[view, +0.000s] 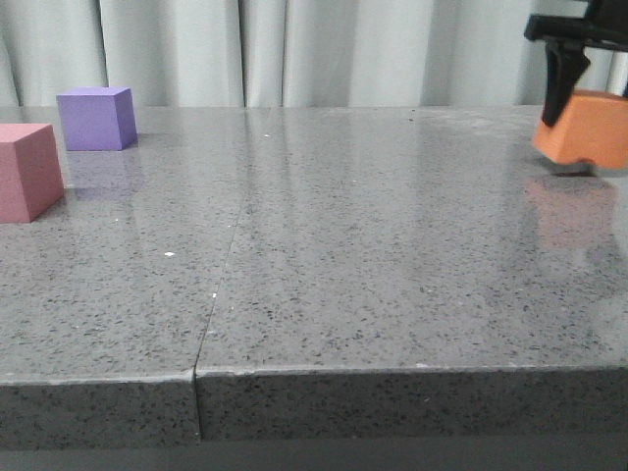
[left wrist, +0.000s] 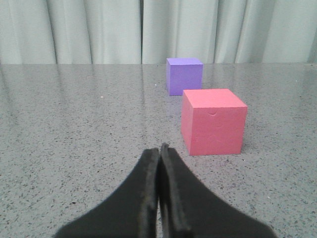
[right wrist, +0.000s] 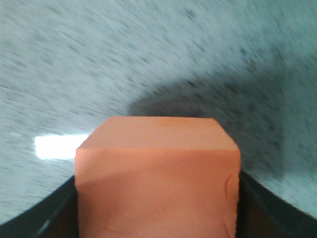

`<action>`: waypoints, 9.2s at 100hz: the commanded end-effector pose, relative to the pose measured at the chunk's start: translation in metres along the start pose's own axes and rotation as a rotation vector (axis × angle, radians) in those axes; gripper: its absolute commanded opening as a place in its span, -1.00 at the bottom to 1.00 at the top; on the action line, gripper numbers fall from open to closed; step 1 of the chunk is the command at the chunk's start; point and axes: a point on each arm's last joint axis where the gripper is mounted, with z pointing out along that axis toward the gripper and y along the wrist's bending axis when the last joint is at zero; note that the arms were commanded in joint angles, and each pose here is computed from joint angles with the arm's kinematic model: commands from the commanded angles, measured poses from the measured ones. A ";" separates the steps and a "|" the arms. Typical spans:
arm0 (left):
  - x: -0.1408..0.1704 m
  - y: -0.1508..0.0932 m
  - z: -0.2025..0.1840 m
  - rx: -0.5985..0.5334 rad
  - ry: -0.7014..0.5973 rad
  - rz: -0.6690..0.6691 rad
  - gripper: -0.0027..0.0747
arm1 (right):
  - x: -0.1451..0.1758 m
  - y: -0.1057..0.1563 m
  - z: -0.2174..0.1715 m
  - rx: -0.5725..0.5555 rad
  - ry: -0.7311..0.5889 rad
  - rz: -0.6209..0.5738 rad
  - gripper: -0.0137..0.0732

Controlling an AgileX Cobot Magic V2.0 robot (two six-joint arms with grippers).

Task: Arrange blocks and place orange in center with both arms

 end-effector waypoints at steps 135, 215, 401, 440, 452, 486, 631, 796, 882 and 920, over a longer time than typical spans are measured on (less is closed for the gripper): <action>0.004 0.000 0.000 -0.002 -0.072 -0.008 -0.98 | 0.027 0.208 -0.012 -0.250 0.000 -0.079 0.58; 0.004 0.000 0.000 -0.002 -0.072 -0.008 -0.98 | 0.036 0.201 -0.089 -0.292 -0.147 -0.112 0.55; -0.002 0.000 -0.001 -0.001 -0.115 -0.031 -0.98 | 0.309 0.030 -0.126 -0.426 -0.866 -0.252 -0.85; -0.057 -0.002 -0.016 0.020 -0.231 -0.096 -0.99 | 0.348 0.005 -0.121 -0.462 -0.951 -0.245 -0.85; -0.077 -0.004 -0.020 0.029 -0.180 -0.094 -0.99 | 0.348 0.005 -0.120 -0.457 -0.940 -0.246 -0.85; -0.127 -0.007 0.006 0.038 0.091 -0.090 -0.98 | 0.348 0.005 -0.120 -0.457 -0.940 -0.246 -0.85; -0.213 -0.045 0.267 0.551 0.433 0.294 0.78 | 0.348 0.005 -0.120 -0.457 -0.940 -0.246 -0.85; -0.114 -0.214 0.363 1.149 0.445 0.719 0.78 | 0.348 0.005 -0.120 -0.457 -0.940 -0.246 -0.85; -0.113 -0.213 0.362 1.150 0.449 0.727 -0.12 | 0.348 0.005 -0.120 -0.457 -0.940 -0.246 -0.85; -0.164 -0.201 0.352 0.941 0.510 0.513 -0.11 | 0.348 0.005 -0.120 -0.457 -0.940 -0.246 -0.85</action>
